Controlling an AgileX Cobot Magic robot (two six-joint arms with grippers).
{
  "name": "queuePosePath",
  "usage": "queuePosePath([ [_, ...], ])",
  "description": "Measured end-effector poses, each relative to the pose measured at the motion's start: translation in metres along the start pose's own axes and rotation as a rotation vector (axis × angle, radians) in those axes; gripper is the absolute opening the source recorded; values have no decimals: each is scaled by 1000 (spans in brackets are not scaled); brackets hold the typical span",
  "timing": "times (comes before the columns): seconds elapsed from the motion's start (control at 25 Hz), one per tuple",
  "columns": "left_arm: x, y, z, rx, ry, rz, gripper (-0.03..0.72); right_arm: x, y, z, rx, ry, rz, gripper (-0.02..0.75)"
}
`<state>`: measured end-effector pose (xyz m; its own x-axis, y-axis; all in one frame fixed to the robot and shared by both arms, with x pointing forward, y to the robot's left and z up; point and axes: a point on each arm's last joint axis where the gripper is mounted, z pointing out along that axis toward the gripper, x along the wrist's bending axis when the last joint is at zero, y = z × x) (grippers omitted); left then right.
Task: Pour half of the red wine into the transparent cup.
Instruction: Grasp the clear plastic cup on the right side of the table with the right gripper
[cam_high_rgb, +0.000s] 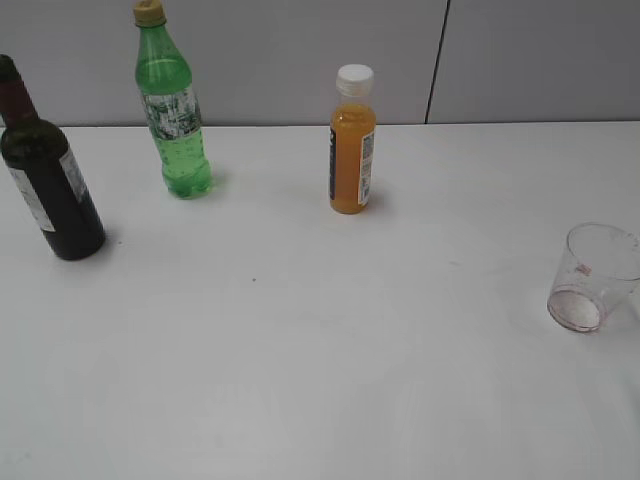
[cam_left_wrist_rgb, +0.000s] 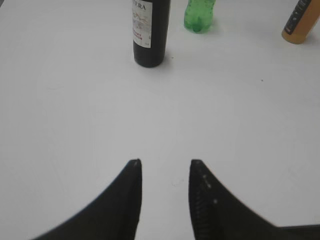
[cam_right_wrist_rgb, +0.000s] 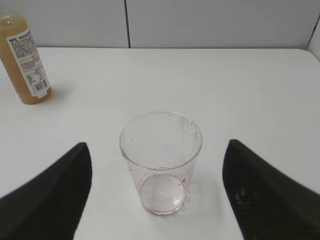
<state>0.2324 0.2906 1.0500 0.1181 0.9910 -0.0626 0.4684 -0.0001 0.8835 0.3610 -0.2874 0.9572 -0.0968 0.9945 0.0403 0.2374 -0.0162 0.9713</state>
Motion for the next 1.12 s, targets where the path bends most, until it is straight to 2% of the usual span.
queuePosePath([
  [0.52, 0, 0, 0, 0, -1, 0, 239, 4, -12, 18, 70, 54, 2, 643],
  [1.12, 0, 0, 0, 0, -1, 0, 239, 2, -28, 30, 183, 36, 72, 643],
])
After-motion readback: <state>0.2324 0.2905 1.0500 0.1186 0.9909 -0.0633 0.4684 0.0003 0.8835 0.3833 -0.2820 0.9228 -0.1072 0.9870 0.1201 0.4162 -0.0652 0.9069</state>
